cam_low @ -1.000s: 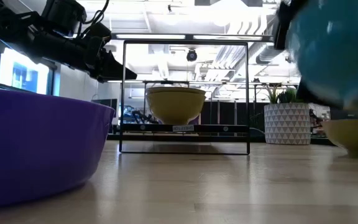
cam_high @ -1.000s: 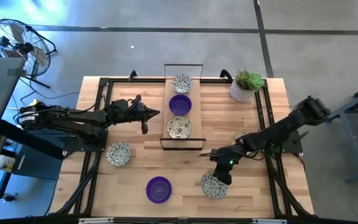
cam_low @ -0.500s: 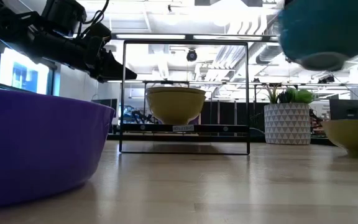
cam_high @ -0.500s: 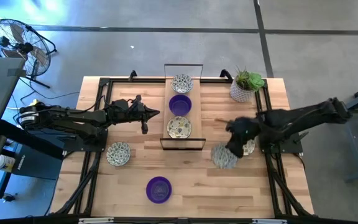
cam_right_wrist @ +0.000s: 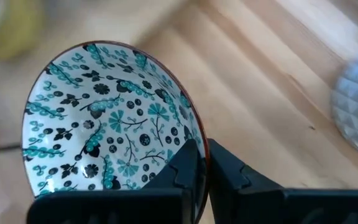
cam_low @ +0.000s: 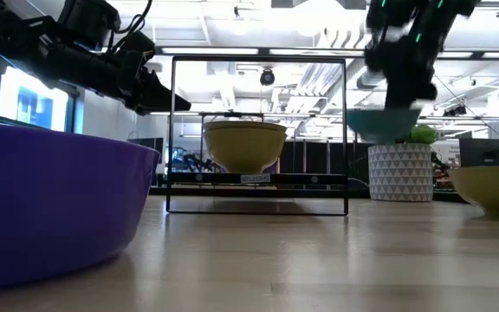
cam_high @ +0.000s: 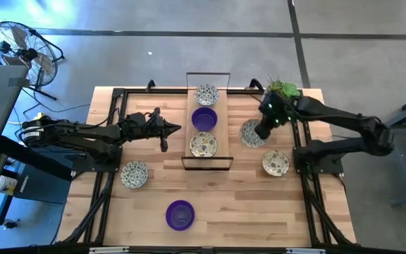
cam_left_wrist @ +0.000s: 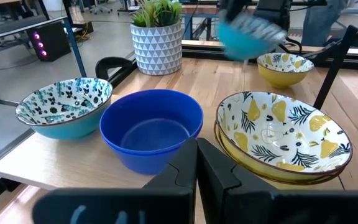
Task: Pick & Place Mini bowls
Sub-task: Stack the right blue patterned bowl on top of the blue patterned bowl on the shelf
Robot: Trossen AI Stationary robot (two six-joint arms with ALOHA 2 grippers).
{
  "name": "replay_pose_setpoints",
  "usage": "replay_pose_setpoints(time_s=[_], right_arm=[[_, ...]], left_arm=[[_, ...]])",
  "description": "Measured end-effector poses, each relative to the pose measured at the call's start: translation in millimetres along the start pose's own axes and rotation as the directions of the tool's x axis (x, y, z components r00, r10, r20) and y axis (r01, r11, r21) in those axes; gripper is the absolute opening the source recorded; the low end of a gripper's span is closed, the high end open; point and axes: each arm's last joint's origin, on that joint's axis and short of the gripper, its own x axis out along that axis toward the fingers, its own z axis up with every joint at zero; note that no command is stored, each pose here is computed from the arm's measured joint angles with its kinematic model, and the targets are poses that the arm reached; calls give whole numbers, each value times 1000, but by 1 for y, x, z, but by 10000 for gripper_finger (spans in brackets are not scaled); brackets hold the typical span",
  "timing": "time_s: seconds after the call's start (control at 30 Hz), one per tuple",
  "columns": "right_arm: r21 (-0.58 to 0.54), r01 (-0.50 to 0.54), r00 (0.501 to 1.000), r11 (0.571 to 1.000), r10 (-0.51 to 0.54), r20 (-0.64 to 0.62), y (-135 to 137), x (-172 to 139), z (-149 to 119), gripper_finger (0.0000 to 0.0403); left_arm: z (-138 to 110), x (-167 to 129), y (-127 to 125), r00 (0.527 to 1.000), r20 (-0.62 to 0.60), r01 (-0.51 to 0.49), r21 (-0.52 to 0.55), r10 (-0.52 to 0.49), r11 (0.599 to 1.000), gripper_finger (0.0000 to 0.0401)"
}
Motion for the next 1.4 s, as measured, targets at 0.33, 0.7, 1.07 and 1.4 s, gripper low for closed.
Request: replay_pose_setpoints(time_s=[0.33, 0.7, 1.07, 1.4], right_arm=[[195, -8, 1000, 981, 5, 19, -52, 64, 7, 15], [281, 32, 999, 959, -39, 18, -62, 91, -17, 18], [264, 54, 996, 963, -72, 57, -62, 88, -11, 82], [194, 81, 975, 978, -118, 186, -53, 55, 0, 163]], left_arm=[[0, 0, 0, 1000, -1, 0, 0, 0, 1000, 0], [0, 0, 0, 1000, -1, 1, 0, -1, 1000, 0], [1, 0, -1, 1000, 15, 28, -15, -27, 1000, 0], [5, 0, -2, 996, 55, 78, -24, -77, 997, 0]])
